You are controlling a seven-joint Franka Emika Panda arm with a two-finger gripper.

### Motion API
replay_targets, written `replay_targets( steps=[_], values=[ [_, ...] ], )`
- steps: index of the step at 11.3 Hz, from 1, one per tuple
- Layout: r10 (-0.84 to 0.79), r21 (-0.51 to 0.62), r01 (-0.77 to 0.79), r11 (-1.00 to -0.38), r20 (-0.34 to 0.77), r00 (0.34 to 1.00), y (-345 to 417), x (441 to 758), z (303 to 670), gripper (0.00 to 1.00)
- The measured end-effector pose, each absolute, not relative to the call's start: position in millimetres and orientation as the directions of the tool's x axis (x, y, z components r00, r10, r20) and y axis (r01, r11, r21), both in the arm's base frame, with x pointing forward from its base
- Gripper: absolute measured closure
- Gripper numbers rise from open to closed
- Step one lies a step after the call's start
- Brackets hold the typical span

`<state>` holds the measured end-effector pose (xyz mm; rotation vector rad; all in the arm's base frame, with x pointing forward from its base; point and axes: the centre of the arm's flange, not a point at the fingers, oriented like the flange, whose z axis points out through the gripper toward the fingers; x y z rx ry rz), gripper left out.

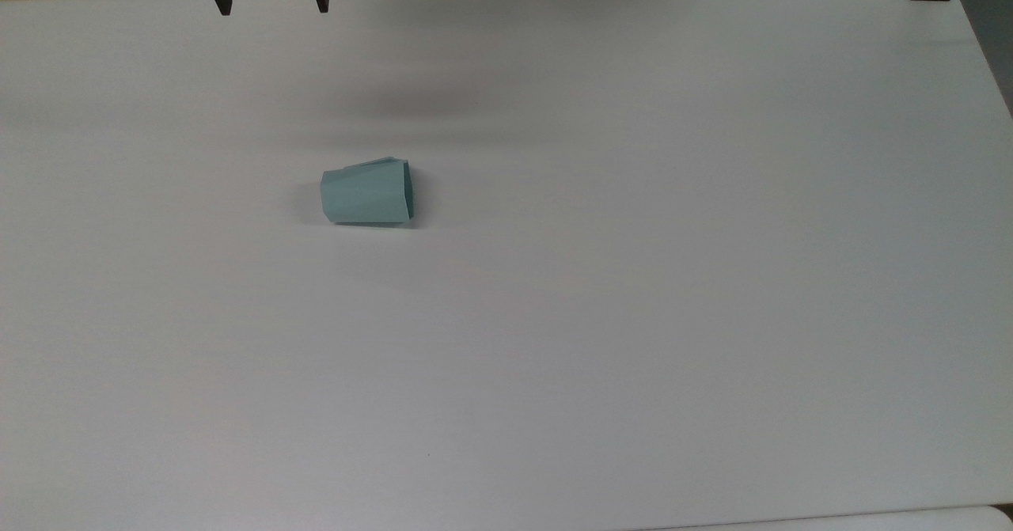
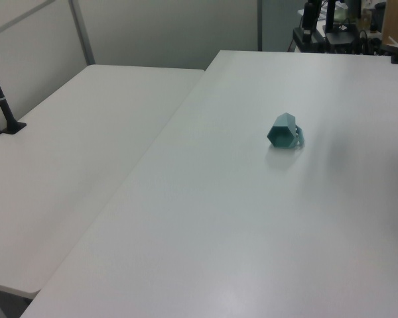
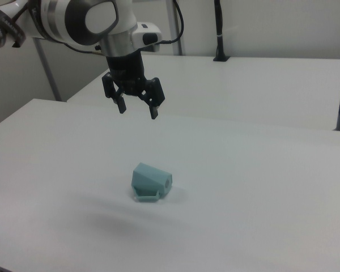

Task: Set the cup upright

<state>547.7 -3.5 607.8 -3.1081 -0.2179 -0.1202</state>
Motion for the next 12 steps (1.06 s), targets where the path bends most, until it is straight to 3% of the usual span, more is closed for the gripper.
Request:
replay_targets(
  steps=[3,9,10,12],
  values=[
    [0.141,0.038,0.139,-0.990,0.074,0.987,-12.3,546.3,610.0,0.00],
    [0.118,0.026,0.116,-0.993,0.077,0.990,-7.4,544.9,610.7,0.00],
    [0.103,0.054,0.100,-0.994,0.064,0.993,10.3,546.2,604.5,0.00],
    [0.123,0.215,0.115,-0.970,0.025,0.992,78.9,550.5,575.2,0.00]
  ],
)
